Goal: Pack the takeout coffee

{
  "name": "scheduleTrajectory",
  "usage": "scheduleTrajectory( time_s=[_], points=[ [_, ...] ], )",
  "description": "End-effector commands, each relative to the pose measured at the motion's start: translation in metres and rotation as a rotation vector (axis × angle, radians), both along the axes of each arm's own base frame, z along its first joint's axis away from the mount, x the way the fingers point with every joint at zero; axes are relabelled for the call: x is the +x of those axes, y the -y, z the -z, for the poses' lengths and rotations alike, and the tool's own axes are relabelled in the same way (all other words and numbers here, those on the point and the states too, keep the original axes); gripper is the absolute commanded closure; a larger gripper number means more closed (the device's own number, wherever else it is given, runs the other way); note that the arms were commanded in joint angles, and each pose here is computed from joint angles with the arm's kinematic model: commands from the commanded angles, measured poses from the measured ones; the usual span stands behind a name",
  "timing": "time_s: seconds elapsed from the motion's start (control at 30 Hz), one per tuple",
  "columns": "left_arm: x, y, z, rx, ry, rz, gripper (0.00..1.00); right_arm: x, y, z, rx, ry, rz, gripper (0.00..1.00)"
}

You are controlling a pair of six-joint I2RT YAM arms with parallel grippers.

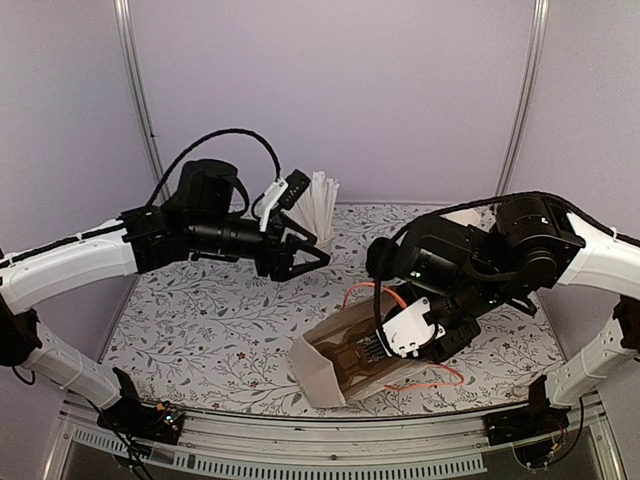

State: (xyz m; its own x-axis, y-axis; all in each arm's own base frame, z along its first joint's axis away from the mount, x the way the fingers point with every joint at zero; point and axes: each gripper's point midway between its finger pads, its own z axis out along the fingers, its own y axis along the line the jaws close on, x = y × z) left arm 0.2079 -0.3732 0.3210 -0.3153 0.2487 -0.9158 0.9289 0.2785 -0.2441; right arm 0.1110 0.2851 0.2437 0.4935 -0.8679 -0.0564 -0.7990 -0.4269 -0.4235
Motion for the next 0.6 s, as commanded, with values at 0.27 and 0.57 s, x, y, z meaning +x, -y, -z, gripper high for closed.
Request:
scheduleTrajectory(
  time_s=[0.27,0.57],
  points=[
    [0.030,0.024,0.106,0.078,-0.152,-0.063,0.29,-0.011,0.012,0.021,0.024,0.073,-0.155,0.62],
    [0.028,0.045,0.127,0.051,-0.216,-0.010,0.29,-0.007,-0.008,0.004,0.175,0.174,-0.238,0.61]
  ],
)
